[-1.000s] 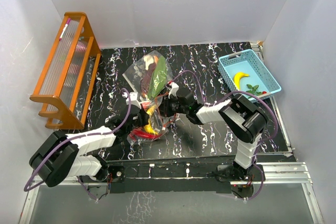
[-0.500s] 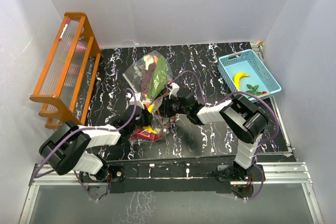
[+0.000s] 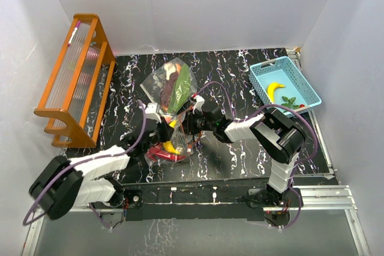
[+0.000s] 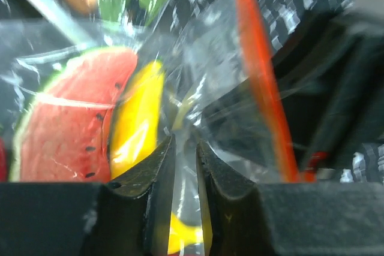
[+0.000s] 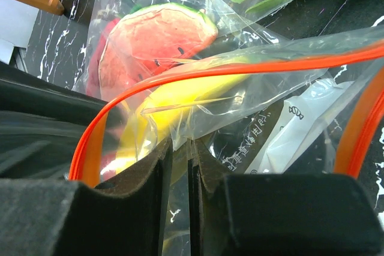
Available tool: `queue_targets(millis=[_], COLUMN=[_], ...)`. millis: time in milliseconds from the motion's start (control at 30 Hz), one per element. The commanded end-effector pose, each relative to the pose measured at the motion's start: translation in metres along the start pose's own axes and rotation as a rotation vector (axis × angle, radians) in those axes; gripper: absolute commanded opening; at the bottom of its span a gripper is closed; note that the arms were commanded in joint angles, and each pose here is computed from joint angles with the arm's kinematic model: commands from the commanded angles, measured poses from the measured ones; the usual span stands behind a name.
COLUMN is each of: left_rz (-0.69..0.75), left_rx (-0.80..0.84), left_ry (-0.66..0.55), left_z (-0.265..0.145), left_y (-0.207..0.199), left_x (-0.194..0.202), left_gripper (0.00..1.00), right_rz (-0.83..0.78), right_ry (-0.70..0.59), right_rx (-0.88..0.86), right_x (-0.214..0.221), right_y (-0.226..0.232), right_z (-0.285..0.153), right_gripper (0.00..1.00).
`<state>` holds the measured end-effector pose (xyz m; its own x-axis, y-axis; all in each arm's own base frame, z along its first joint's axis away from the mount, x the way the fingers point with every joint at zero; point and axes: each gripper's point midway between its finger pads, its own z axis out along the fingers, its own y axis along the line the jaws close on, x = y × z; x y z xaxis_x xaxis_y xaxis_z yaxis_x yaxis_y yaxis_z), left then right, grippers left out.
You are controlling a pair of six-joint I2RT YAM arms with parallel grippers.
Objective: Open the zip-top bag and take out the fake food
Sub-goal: Pick up the fake fruit from the zipper food storage bag.
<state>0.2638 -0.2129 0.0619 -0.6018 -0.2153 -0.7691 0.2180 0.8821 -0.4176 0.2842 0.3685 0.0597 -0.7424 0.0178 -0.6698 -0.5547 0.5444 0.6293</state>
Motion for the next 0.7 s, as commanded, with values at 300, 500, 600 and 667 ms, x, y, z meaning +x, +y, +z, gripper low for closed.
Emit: queue_targets(millis=[300, 500, 600, 667], left_rz=[0.095, 0.121, 0.147, 0.141], left_rx=[-0.171, -0.276, -0.31, -0.259], left_ry=[0.005, 0.075, 0.127, 0.156], left_z=[-0.02, -0.001, 0.005, 0.011], left_y=[0.034, 0.06, 0.07, 0.062], left_x=[-0.005, 0.024, 0.039, 0.047], left_gripper=[0.0, 0.0, 0.0, 0.0], right_rz=[-0.029, -0.029, -0.028, -0.027], right_ry=[-0.048, -0.051, -0.051, -0.05], right_rx=[-0.048, -0.039, -0.036, -0.036], right_x=[-0.016, -0.016, -0.016, -0.015], right_y=[0.013, 0.013, 0.013, 0.013], right_z=[0.0, -0.003, -0.005, -0.005], right_gripper=[0.2, 0.2, 0.2, 0.2])
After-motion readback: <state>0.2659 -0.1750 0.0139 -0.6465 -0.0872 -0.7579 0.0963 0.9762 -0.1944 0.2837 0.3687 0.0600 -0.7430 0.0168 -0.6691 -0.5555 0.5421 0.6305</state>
